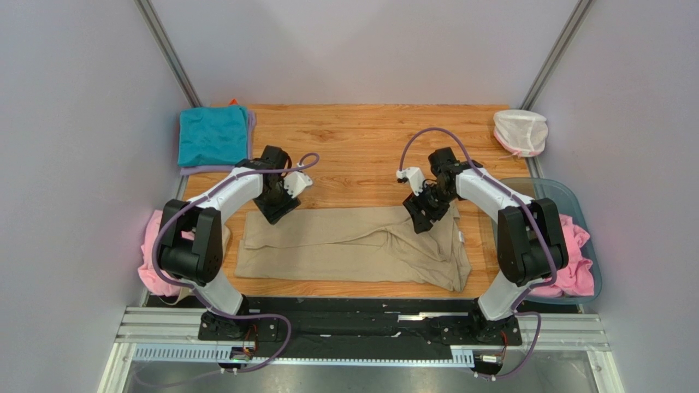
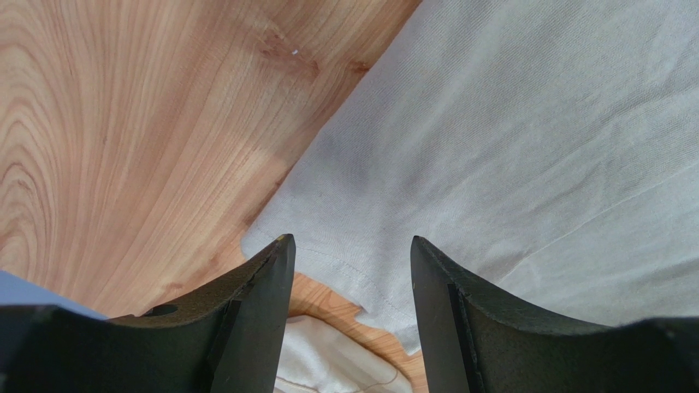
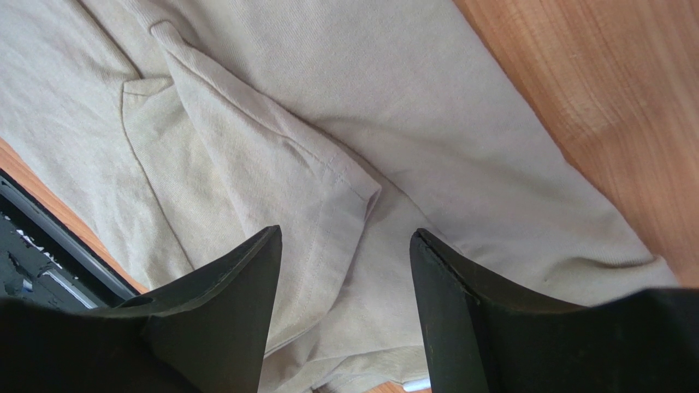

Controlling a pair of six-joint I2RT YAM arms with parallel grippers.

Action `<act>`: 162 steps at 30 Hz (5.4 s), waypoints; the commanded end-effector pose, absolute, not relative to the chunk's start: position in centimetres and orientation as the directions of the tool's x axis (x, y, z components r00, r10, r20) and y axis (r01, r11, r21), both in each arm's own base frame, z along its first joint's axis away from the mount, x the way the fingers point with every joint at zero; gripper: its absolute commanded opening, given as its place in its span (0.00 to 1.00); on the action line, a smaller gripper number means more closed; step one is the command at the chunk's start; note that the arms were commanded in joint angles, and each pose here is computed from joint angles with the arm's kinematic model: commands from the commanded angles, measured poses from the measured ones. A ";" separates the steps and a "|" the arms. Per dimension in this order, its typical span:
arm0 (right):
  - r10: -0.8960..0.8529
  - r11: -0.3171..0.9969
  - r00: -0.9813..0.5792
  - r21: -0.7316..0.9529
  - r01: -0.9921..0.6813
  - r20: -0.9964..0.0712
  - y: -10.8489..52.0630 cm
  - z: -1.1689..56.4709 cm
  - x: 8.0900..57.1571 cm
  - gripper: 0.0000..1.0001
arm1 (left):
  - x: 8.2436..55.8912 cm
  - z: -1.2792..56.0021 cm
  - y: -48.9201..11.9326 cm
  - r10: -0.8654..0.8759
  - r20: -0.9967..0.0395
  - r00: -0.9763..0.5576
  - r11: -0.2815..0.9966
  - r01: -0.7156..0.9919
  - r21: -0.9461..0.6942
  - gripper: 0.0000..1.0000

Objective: Fold and stack the t-shirts

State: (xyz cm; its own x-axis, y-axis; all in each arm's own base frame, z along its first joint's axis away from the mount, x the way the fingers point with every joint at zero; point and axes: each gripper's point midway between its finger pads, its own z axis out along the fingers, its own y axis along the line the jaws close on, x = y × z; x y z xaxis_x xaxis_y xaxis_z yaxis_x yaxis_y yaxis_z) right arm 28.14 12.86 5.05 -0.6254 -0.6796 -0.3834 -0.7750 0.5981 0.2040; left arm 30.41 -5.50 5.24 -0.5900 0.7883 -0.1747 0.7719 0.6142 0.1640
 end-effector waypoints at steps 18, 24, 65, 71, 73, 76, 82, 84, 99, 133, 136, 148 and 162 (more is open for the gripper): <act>-0.713 0.565 -0.578 0.163 -0.809 -0.396 14.7 4.7 29.6 0.37 | 30.7 4.3 -5.2 0.801 -0.159 -0.577 0.599 0.779 0.187 0.63; -0.722 0.557 -0.568 0.155 -0.816 -0.396 15.0 5.4 28.7 0.08 | 30.5 4.3 -5.1 0.800 -0.157 -0.579 0.600 0.778 0.187 0.63; -0.884 0.332 -0.364 0.155 -0.930 -0.292 18.3 8.8 15.3 0.01 | 29.5 6.1 -4.8 0.793 -0.178 -0.582 0.609 0.766 0.207 0.63; -0.906 0.333 -0.356 0.135 -0.933 -0.228 18.0 7.4 15.2 0.46 | 29.9 6.1 -4.7 0.799 -0.172 -0.577 0.602 0.769 0.216 0.63; -0.906 0.335 -0.355 0.124 -0.934 -0.229 18.0 7.2 15.3 0.61 | 29.9 6.1 -4.7 0.797 -0.174 -0.579 0.604 0.768 0.213 0.63; -0.906 0.342 -0.356 0.099 -0.935 -0.231 17.8 7.2 15.7 0.76 | 29.8 5.8 -4.7 0.799 -0.166 -0.578 0.601 0.771 0.210 0.63; -0.907 0.354 -0.342 -0.005 -0.935 -0.246 17.2 8.0 17.4 0.77 | 29.8 5.7 -4.7 0.799 -0.165 -0.578 0.601 0.772 0.208 0.63; -0.906 0.358 -0.336 -0.046 -0.932 -0.256 17.1 8.4 18.2 0.77 | 29.8 5.6 -4.7 0.797 -0.166 -0.580 0.604 0.770 0.207 0.63; -0.848 0.518 -0.357 -0.468 -0.716 -0.392 13.5 10.8 25.6 0.89 | 29.4 7.6 -7.6 0.853 -0.282 -0.440 0.505 0.832 0.230 0.85; -0.913 0.403 -0.301 -0.509 -0.760 -0.273 13.2 4.3 27.6 0.92 | 28.7 4.8 -8.1 0.917 -0.243 -0.317 0.383 0.872 0.305 0.93; -0.917 0.396 -0.301 -0.503 -0.769 -0.262 13.5 3.6 27.9 0.91 | 29.4 3.8 -7.8 0.925 -0.213 -0.316 0.372 0.870 0.325 0.93; -0.928 0.372 -0.314 -0.505 -0.779 -0.199 12.9 1.4 30.5 0.91 | 29.2 0.8 -6.2 0.941 -0.094 -0.325 0.336 0.868 0.365 0.93; -0.916 0.395 -0.360 -0.543 -0.741 -0.174 10.2 1.8 41.9 0.91 | 30.7 0.8 -6.3 0.954 -0.053 -0.294 0.291 0.875 0.387 0.94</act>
State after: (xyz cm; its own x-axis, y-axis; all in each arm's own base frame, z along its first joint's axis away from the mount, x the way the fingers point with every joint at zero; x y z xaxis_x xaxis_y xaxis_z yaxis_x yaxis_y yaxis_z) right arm 40.76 12.27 4.37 -0.3493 -0.9032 -0.2495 -0.6883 0.4280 -0.5858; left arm 31.71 -6.74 3.14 -0.3082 0.9451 -0.1085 0.8340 0.3233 0.4470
